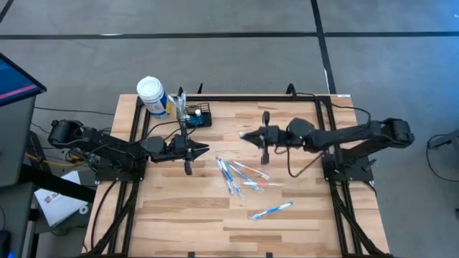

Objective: Pick & Place toothbrushing station
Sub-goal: Put the green toothbrush into the black wire organizer

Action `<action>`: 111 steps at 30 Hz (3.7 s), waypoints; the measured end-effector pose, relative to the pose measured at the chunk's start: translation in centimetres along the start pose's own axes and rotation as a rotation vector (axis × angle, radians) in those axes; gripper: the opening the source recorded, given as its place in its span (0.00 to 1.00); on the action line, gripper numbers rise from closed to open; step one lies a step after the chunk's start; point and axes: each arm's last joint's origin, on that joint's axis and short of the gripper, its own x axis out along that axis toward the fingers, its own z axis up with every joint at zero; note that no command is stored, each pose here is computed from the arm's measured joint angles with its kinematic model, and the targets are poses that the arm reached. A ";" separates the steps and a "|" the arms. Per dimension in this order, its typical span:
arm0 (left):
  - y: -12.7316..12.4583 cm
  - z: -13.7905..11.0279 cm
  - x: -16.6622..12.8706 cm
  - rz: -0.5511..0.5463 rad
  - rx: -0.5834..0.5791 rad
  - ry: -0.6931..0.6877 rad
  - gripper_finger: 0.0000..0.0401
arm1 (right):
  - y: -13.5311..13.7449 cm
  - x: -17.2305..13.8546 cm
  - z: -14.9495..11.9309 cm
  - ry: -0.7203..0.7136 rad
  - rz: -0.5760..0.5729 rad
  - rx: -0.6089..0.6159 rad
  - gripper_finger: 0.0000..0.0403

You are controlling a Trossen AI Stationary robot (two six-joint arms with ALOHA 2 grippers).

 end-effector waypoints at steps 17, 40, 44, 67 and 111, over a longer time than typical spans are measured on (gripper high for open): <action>0.0 0.1 0.0 -0.001 -0.002 -0.008 0.12 | -9.6 4.3 -6.4 -0.396 0.100 0.215 0.00; 0.0 0.2 0.0 0.000 -0.003 -0.015 0.12 | -18.6 12.8 -9.3 -0.461 0.175 0.337 0.00; 0.0 0.2 0.0 0.006 -0.003 -0.017 0.12 | -20.0 13.6 -10.1 -0.474 0.178 0.370 0.00; 1.0 0.3 0.2 0.060 0.027 -0.030 0.12 | -22.2 16.1 -10.5 -0.326 0.061 0.387 0.00; 1.0 0.4 0.2 0.061 0.026 -0.034 0.12 | -22.2 16.6 -11.3 -0.278 -0.073 0.449 0.01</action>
